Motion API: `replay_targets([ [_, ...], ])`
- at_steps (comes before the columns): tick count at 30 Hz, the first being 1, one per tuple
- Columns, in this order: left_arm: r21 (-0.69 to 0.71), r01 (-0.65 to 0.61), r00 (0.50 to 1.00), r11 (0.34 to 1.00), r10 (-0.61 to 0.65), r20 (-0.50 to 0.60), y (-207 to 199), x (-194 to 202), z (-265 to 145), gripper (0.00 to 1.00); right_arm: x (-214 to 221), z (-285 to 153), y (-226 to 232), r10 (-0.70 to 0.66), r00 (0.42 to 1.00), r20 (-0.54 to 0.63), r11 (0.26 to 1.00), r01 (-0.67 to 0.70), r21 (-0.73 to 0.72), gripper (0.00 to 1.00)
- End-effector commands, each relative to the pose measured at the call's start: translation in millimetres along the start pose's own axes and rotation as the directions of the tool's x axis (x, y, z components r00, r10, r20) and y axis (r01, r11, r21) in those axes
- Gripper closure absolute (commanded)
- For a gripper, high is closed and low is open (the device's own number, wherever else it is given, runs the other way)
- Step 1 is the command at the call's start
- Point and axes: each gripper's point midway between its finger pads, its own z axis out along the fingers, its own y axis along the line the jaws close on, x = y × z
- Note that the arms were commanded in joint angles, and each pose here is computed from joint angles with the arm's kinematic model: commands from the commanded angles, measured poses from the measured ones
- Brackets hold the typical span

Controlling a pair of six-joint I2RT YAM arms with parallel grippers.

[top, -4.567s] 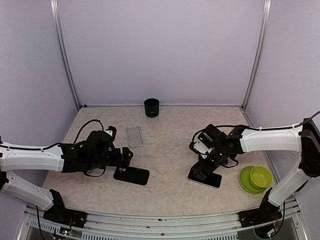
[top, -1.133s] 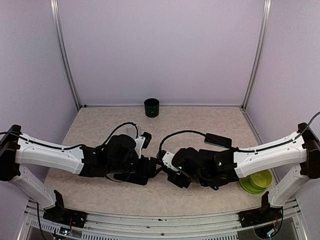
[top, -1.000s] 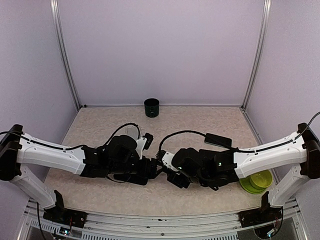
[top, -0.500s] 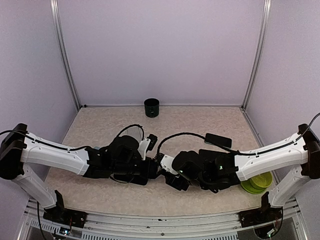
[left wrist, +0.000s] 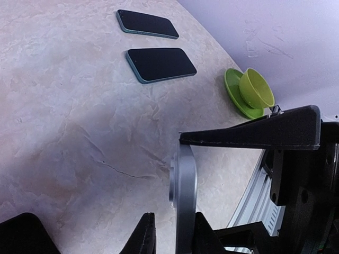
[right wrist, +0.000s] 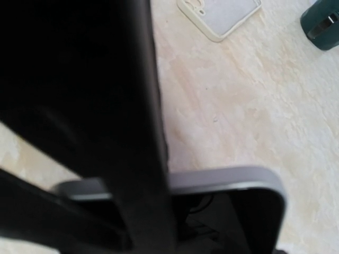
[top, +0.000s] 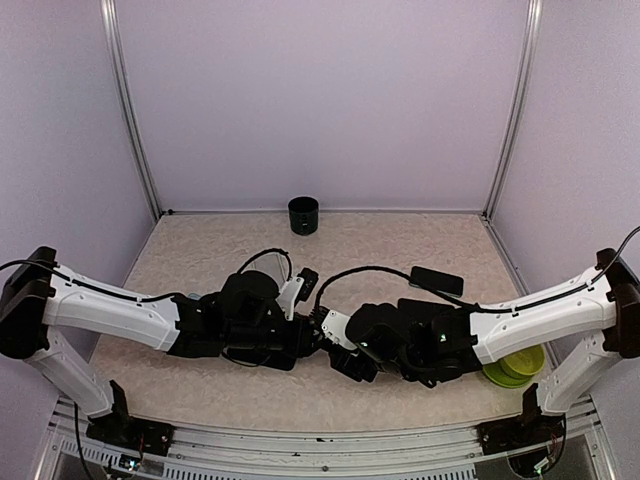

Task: Put the phone into the phone case
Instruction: Pass from the right arm to the left

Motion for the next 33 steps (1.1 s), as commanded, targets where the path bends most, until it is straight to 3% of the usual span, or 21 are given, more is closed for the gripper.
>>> replay_targets([
  [1, 0.019, 0.001, 1.000, 1.000, -0.001, 0.012, -5.1, -2.8, 3.1, 0.79, -25.2, -11.7, -2.9, 0.036, 0.995, 0.095, 0.999, -0.038, 0.011, 0.32],
  [10, 0.015, 0.014, 1.000, 1.000, -0.014, -0.002, -2.7, 0.3, 5.3, 1.00, -29.2, -17.4, -7.5, 0.054, 0.991, 0.121, 0.998, -0.057, 0.021, 0.31],
  [16, 0.003, 0.019, 1.000, 1.000, -0.019, 0.015, -0.8, -3.1, 2.8, 1.00, -26.6, -20.4, -11.3, 0.062, 0.990, 0.123, 0.997, -0.066, 0.032, 0.25],
  [24, -0.008, 0.021, 0.994, 1.000, -0.020, 0.103, 2.0, -21.5, -16.6, 1.00, -21.3, -29.3, -13.4, 0.079, 0.987, 0.138, 0.997, -0.081, 0.013, 0.07],
  [33, 0.019, 0.008, 0.967, 1.000, -0.012, 0.256, 0.1, -46.9, -56.0, 1.00, -27.2, -51.5, -15.6, 0.233, 0.951, 0.202, 0.971, -0.216, -0.105, 0.00],
])
